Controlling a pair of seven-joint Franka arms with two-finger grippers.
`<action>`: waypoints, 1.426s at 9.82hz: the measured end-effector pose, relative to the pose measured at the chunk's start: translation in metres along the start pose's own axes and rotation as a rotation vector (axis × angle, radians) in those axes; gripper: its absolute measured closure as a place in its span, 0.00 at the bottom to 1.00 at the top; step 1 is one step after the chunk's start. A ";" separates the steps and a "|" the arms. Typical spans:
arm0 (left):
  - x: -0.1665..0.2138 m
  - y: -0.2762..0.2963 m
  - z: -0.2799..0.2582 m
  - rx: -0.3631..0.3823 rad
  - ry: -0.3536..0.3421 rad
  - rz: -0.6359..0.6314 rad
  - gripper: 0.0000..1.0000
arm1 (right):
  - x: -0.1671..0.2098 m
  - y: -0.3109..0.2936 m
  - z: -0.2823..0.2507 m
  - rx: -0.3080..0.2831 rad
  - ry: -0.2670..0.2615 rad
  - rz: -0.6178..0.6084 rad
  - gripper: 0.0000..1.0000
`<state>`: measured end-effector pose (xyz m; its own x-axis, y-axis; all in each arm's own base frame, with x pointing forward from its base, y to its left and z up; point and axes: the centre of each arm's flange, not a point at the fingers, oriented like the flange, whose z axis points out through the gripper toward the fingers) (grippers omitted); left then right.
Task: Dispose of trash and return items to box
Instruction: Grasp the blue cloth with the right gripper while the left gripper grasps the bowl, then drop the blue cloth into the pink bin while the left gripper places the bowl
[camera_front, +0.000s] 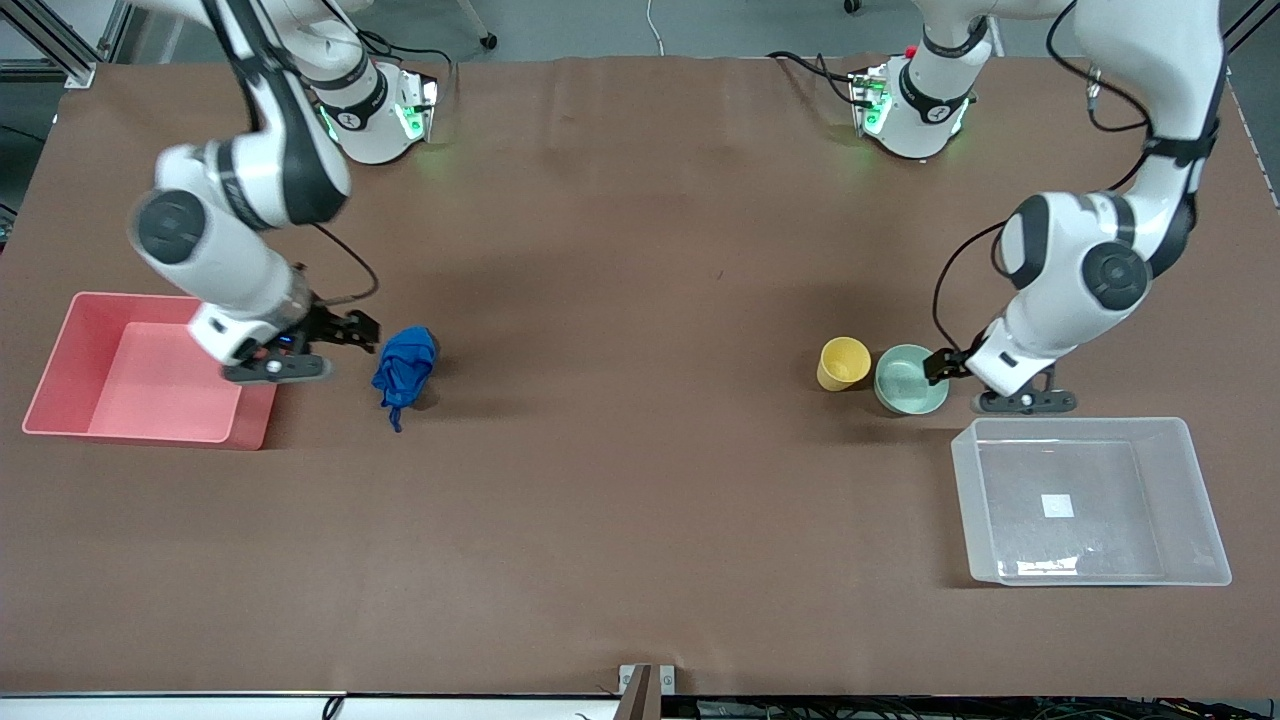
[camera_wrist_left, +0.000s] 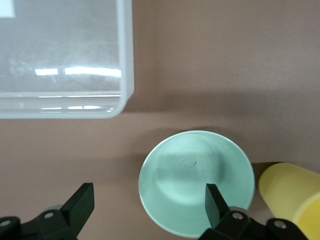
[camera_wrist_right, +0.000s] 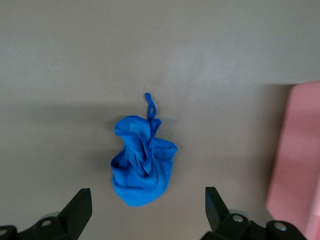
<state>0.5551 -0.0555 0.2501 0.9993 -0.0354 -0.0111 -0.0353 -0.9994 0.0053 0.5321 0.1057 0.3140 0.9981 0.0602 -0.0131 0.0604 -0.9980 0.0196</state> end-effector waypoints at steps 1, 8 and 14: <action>-0.002 0.001 0.021 0.003 -0.008 0.020 0.04 | 0.002 -0.011 0.036 -0.003 0.014 0.009 0.00; -0.007 0.008 0.063 0.005 -0.040 0.060 0.90 | -0.009 -0.016 0.137 -0.018 0.026 0.012 0.12; 0.041 -0.063 -0.107 0.011 -0.003 0.118 0.96 | 0.024 -0.015 0.090 -0.054 -0.143 0.090 0.84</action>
<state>0.5991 0.0065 0.3563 0.9882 -0.1524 -0.0138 -0.1525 -0.9883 -0.0042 0.5544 0.1206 0.2237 0.9878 -0.0370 -0.1513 -0.0249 -0.9964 0.0811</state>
